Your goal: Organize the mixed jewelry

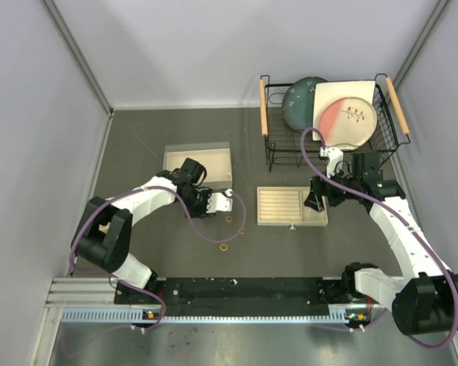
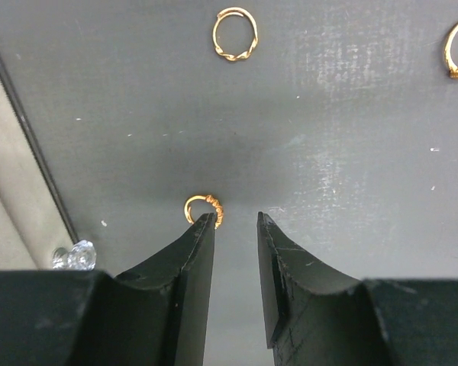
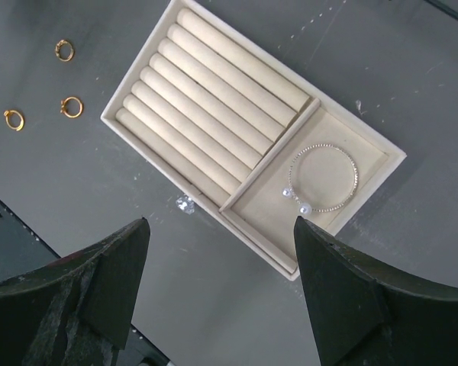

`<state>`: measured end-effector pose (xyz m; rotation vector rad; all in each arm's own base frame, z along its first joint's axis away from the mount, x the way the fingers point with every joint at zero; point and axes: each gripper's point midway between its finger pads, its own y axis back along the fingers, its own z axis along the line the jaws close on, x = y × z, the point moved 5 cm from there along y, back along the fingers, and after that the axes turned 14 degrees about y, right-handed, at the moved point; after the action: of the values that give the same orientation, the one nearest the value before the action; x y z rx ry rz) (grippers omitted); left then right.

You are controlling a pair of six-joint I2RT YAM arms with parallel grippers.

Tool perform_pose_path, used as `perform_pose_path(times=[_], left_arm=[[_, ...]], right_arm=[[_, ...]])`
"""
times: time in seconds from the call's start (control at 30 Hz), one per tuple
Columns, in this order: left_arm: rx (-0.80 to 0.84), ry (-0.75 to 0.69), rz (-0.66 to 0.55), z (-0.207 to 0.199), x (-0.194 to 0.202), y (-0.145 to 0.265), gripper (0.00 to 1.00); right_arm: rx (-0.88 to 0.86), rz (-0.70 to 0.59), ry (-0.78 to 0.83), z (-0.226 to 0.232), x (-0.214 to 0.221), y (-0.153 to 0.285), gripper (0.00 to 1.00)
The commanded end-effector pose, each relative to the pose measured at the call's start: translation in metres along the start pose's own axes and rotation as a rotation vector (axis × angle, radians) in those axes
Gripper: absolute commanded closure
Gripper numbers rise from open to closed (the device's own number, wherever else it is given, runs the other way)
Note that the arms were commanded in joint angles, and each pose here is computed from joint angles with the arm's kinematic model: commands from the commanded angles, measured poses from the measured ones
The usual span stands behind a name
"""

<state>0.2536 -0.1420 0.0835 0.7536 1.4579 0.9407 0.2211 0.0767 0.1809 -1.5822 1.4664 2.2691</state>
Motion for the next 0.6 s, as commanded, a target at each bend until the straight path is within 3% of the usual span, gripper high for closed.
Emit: perform_pose_path(times=[0.0, 0.57], left_arm=[[0.028, -0.015, -0.003, 0.001, -0.001, -0.003, 0.65], [-0.013, -0.005, 0.023, 0.012, 0.004, -0.013, 0.65]], right_arm=[[-0.022, -0.043, 0.041, 0.005, -0.006, 0.002, 0.23], [-0.024, -0.036, 0.039, 0.006, -0.003, 0.002, 0.23]])
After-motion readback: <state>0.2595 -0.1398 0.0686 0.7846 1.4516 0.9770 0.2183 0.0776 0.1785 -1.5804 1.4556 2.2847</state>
